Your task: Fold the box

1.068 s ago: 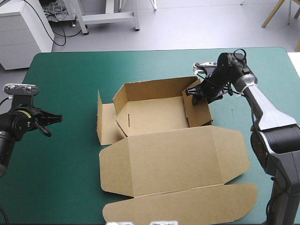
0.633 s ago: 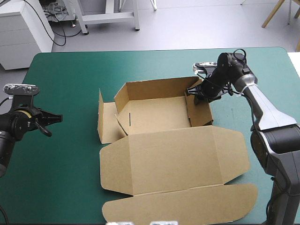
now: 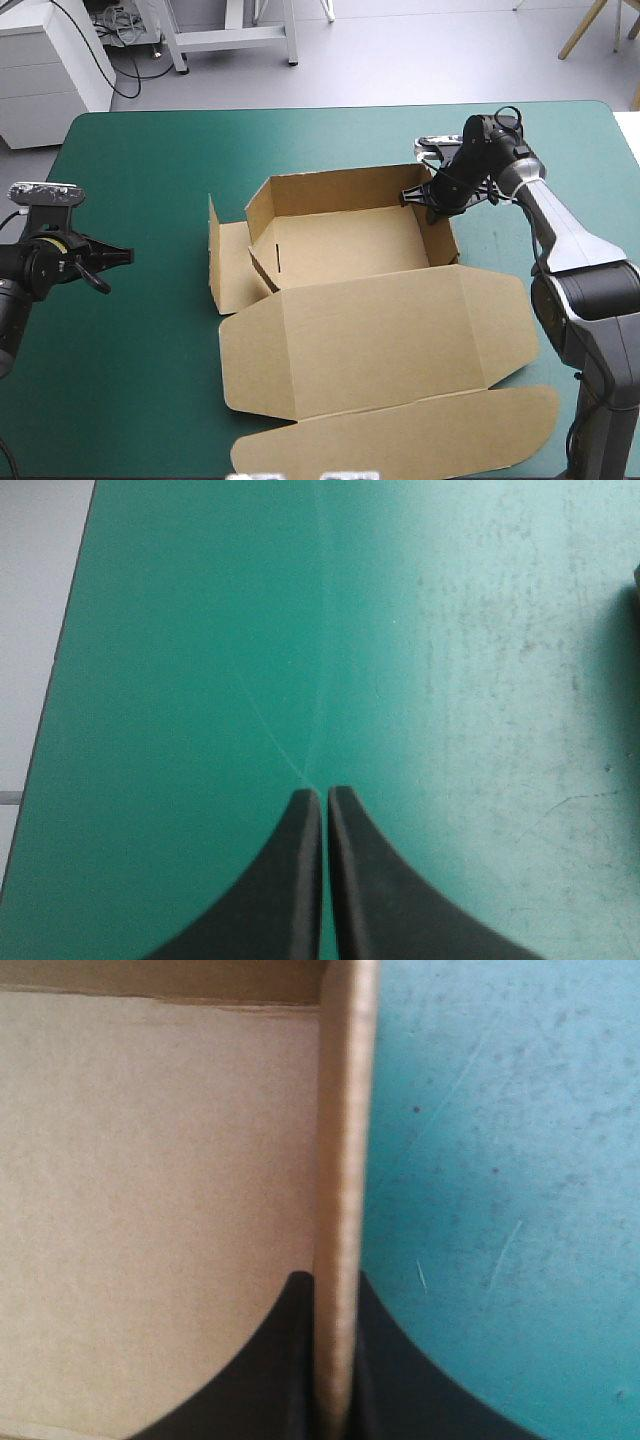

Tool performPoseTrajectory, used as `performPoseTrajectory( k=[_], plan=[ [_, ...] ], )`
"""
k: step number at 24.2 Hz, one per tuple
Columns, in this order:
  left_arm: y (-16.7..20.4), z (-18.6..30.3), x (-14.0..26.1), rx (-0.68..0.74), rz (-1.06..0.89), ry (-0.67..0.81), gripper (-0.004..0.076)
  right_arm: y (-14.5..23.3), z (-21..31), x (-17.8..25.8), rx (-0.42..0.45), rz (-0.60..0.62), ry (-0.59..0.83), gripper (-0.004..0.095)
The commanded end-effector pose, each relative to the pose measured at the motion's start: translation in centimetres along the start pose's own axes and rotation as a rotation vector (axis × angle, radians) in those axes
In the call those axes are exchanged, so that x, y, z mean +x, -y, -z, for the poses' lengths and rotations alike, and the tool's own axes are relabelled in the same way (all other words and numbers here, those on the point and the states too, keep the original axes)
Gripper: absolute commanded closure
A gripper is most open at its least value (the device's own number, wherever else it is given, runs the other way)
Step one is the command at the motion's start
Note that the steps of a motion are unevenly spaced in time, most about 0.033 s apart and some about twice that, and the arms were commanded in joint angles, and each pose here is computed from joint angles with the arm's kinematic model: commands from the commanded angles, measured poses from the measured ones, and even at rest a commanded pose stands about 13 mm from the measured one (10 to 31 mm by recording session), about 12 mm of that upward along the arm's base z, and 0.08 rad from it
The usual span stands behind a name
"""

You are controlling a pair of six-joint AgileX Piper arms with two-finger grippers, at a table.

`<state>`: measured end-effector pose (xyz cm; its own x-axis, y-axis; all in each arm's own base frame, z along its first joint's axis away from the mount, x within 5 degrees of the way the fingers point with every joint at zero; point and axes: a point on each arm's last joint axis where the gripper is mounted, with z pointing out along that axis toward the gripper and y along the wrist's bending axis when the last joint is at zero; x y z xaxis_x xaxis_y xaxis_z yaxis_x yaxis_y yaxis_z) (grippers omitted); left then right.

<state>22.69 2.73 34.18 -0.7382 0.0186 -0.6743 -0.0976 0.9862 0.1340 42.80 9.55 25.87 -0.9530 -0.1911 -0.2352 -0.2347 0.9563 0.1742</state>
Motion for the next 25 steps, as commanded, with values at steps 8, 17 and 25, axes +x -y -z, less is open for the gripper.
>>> performPoseTrajectory(
  k=[8, 17, 25],
  plan=[
    [-0.2, 1.1, -1.1, -0.001, 0.015, 0.089, 0.0731, -0.9, 2.3, -0.3, -0.04, 0.015, 0.078, 0.0927],
    [-0.3, 1.1, -1.1, -0.007, 0.008, 0.093, 0.0734, -1.9, 7.8, 0.7, -0.031, 0.054, 0.197, 0.0927],
    [-0.3, 1.1, -1.1, -0.007, 0.008, 0.091, 0.0734, -3.1, 14.1, 2.8, -0.025, 0.1, 0.341, 0.0927]
  ],
)
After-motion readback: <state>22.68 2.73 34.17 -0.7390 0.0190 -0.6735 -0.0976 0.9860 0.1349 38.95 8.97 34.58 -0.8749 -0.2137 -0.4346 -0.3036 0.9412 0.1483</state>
